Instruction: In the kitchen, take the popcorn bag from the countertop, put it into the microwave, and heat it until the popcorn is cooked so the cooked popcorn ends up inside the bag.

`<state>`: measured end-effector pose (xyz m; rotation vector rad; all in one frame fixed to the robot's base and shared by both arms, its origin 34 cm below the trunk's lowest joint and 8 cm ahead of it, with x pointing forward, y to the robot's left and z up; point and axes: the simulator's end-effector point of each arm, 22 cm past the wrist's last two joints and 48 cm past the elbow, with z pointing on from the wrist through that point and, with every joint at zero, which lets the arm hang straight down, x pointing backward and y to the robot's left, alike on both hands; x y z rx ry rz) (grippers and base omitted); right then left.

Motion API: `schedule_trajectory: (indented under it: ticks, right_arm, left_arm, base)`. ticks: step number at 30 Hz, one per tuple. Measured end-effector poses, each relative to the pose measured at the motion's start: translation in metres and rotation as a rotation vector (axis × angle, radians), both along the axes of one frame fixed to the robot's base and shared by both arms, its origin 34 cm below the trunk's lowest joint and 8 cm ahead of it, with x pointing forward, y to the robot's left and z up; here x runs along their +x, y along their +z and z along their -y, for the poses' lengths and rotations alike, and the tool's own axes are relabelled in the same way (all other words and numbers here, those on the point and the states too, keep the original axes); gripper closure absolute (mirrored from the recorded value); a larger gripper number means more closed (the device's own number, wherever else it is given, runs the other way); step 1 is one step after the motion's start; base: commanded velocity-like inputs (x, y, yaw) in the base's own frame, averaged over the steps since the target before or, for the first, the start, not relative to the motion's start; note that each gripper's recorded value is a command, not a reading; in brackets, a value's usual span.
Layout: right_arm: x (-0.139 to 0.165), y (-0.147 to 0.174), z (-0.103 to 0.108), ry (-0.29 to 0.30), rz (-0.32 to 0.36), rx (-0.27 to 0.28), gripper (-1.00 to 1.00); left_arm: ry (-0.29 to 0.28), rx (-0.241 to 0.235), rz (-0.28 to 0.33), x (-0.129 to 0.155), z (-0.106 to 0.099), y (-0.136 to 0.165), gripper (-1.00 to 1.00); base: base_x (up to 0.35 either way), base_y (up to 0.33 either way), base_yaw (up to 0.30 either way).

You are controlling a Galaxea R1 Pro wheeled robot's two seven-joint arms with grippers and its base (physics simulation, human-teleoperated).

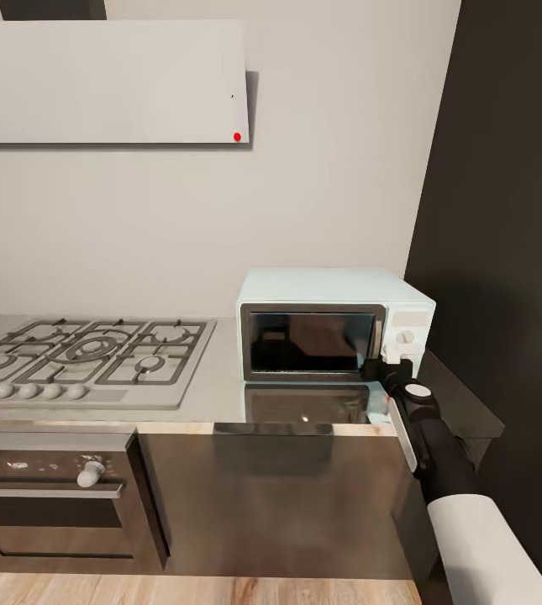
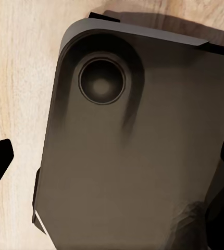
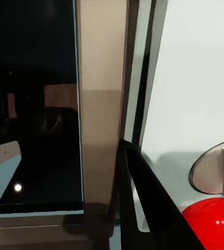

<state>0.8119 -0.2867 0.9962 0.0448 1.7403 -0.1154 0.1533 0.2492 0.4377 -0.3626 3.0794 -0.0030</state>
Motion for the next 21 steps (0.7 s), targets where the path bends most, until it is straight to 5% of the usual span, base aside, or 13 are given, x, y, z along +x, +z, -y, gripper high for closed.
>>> schedule_trajectory:
  ticks: [3, 16, 21]
  right_arm:
    - [0.0, 0.0, 0.0, -0.001, 0.0, 0.004, 1.0]
    - [0.012, -0.001, -0.017, 0.031, -0.015, 0.018, 1.0]
    - [0.011, 0.0, -0.019, 0.031, -0.012, 0.045, 1.0]
  left_arm:
    - [0.0, 0.0, 0.0, 0.0, 0.0, 0.0, -1.0]
    - [0.011, 0.001, -0.003, -0.001, 0.0, 0.0, -1.0]
    - [0.011, 0.001, -0.001, 0.0, 0.0, 0.0, -1.0]
  base:
    - [0.0, 0.0, 0.0]
    - [-0.309, 0.0, 0.0]
    - [0.0, 0.0, 0.0]
